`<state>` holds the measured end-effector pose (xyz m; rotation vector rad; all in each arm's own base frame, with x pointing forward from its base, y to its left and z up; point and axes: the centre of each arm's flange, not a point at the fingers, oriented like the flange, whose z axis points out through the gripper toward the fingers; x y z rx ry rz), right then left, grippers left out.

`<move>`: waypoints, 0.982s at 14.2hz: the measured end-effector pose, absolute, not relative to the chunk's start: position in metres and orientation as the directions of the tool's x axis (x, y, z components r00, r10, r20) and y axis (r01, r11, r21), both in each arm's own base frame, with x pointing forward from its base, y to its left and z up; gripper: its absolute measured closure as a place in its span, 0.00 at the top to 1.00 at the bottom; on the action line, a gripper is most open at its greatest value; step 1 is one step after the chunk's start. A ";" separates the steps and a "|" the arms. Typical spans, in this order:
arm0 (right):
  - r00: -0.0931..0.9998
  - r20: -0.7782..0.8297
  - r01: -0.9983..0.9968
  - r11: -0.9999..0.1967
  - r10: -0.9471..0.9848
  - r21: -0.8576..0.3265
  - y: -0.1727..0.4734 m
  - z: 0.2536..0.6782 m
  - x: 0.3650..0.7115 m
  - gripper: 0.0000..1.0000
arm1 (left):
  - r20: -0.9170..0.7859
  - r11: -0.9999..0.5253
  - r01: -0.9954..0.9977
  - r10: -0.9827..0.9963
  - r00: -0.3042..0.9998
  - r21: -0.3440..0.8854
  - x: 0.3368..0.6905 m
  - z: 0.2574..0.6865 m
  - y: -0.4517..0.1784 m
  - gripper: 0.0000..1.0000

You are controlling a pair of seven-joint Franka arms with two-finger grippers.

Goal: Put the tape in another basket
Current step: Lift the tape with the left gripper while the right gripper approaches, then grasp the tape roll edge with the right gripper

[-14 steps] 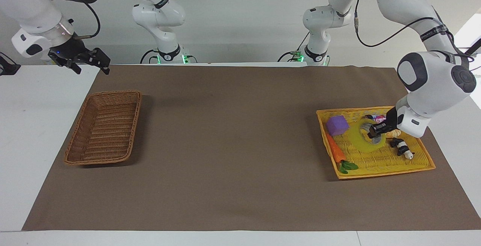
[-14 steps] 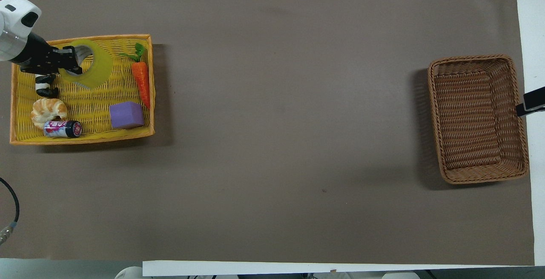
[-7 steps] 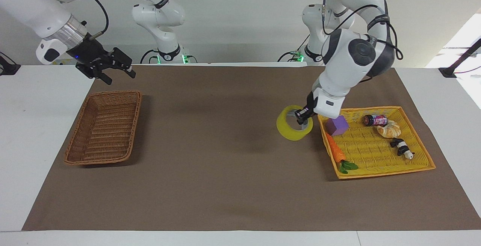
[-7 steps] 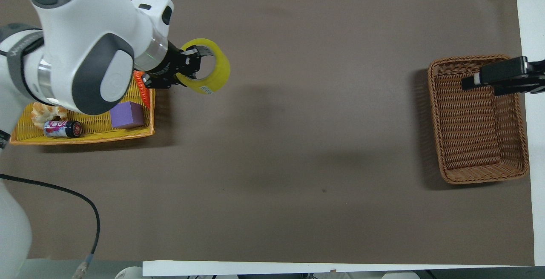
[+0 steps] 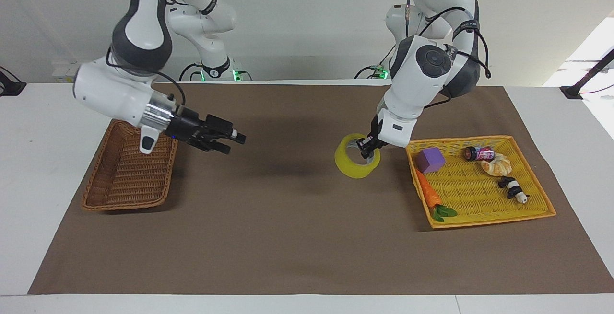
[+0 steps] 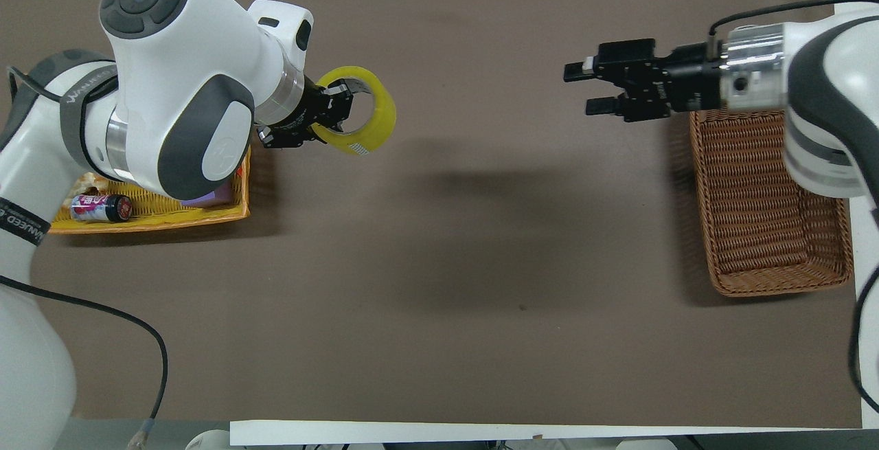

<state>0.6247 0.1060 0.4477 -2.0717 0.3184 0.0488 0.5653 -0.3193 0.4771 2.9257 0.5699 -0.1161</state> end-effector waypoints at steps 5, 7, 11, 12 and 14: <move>0.949 -0.200 -0.286 -0.404 -0.242 -0.869 0.200 0.398 0.621 1.00 | -0.110 -0.923 0.360 0.347 0.932 0.137 0.557 0.475 -0.330 0.22; 0.947 -0.204 -0.290 -0.392 -0.248 -0.873 0.227 0.395 0.613 1.00 | -0.110 -0.930 0.342 0.329 0.938 0.137 0.550 0.475 -0.341 0.22; 0.939 -0.223 -0.309 -0.353 -0.263 -0.883 0.256 0.393 0.603 1.00 | -0.113 -0.936 0.324 0.311 0.944 0.133 0.542 0.473 -0.350 0.22; 0.938 -0.225 -0.311 -0.354 -0.264 -0.882 0.265 0.391 0.598 1.00 | -0.114 -0.936 0.325 0.311 0.943 0.132 0.542 0.472 -0.350 0.22; 0.939 -0.226 -0.311 -0.362 -0.257 -0.879 0.281 0.387 0.590 1.00 | -0.116 -0.937 0.326 0.312 0.943 0.129 0.541 0.471 -0.349 0.22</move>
